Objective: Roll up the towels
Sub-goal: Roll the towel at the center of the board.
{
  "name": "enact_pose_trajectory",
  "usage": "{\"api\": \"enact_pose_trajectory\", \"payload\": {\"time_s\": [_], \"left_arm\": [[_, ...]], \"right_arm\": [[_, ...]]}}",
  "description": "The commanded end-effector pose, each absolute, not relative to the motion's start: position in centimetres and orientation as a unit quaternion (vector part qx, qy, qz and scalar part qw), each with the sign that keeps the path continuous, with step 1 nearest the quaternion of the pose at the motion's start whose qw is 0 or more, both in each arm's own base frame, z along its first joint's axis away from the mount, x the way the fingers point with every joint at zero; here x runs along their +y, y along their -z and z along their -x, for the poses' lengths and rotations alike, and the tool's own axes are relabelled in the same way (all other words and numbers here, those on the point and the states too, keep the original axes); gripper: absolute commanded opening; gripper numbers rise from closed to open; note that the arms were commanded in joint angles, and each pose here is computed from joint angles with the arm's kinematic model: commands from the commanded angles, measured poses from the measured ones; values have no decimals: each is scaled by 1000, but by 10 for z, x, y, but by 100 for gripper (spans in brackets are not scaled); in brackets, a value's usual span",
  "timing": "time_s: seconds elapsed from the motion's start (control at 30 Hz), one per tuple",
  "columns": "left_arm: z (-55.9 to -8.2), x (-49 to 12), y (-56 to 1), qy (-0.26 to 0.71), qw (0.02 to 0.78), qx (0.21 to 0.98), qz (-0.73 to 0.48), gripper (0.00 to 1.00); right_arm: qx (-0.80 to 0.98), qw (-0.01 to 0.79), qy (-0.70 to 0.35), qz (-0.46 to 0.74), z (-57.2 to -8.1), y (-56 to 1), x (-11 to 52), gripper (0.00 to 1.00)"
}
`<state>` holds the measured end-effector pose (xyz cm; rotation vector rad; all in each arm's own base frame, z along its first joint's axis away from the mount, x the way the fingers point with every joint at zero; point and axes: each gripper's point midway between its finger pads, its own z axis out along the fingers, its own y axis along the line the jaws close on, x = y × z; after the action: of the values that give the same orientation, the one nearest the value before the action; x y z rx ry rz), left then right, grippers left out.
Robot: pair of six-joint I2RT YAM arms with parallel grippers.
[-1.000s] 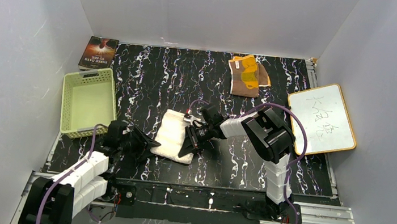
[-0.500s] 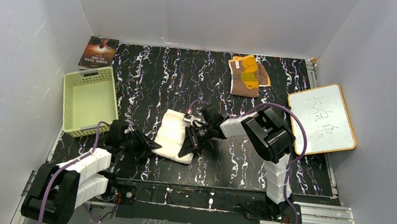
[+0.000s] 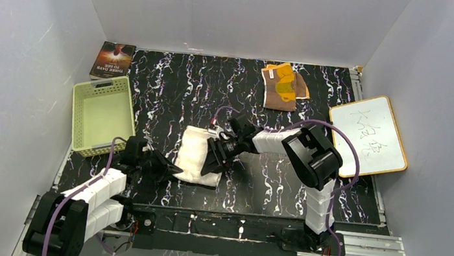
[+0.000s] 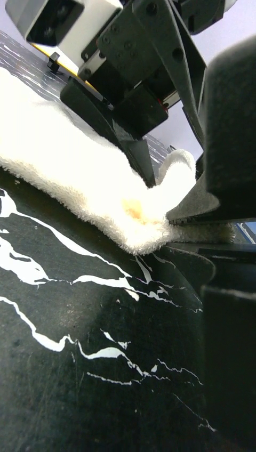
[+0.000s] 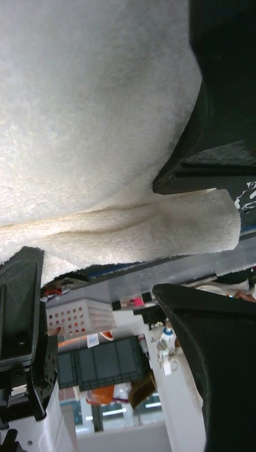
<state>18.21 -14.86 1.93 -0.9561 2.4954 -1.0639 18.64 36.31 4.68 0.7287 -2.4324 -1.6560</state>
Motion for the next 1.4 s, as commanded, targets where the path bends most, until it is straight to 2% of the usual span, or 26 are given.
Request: {"api": "enact_pose_trajectory", "payload": {"time_s": [0.0,0.03,0.07,0.27,0.33,0.43,0.47,0.5,0.6,0.63,0.7,0.77,0.8,0.93,1.0,1.1,1.23,1.37], "left_arm": [[-179,-143,-17,347,132,870,325,0],[-179,-144,-17,347,131,870,323,0],[-179,-144,-18,347,131,872,321,0],[-178,-144,-16,347,127,873,318,0],[-178,-145,-16,347,124,874,316,0],[-178,-146,-16,349,124,875,312,0],[-177,-146,-16,350,122,875,311,0],[-177,-146,-17,351,122,875,310,0],[-177,-148,-17,354,120,875,307,0],[-177,-148,-17,356,120,875,306,0],[-177,-148,-18,356,120,877,301,0],[-177,-149,-20,356,119,877,298,0],[-177,-149,-21,358,120,877,298,0],[-179,-151,-24,366,119,873,300,0],[-179,-153,-25,371,119,871,299,0],[-179,-153,-25,373,118,871,298,0],[-177,-155,-25,374,113,874,288,0],[-178,-155,-25,372,111,879,276,0]], "right_arm": [[-876,-61,409,-247,-238,2,335,64],[-876,-71,408,-246,-242,-2,334,77],[-877,-84,404,-244,-248,-6,333,80],[-868,-211,404,-196,-316,-55,300,81],[-860,-294,370,-193,-346,-90,289,81],[-803,-470,304,-204,-377,-177,280,81],[-771,-529,283,-212,-379,-205,277,87],[-733,-586,274,-210,-379,-233,274,97],[-665,-671,318,-84,-380,-269,250,98],[-657,-666,344,-79,-379,-269,251,98],[-669,-611,396,-151,-374,-265,278,98],[-696,-562,398,-205,-371,-251,296,98],[-699,-557,387,-225,-366,-245,302,98],[-651,-626,313,-293,-327,-250,317,98],[-655,-610,318,-312,-315,-241,318,98],[-701,-523,344,-342,-298,-210,328,98],[-728,-371,432,-383,-260,-169,354,96],[-729,-326,452,-397,-241,-144,362,98]]}}
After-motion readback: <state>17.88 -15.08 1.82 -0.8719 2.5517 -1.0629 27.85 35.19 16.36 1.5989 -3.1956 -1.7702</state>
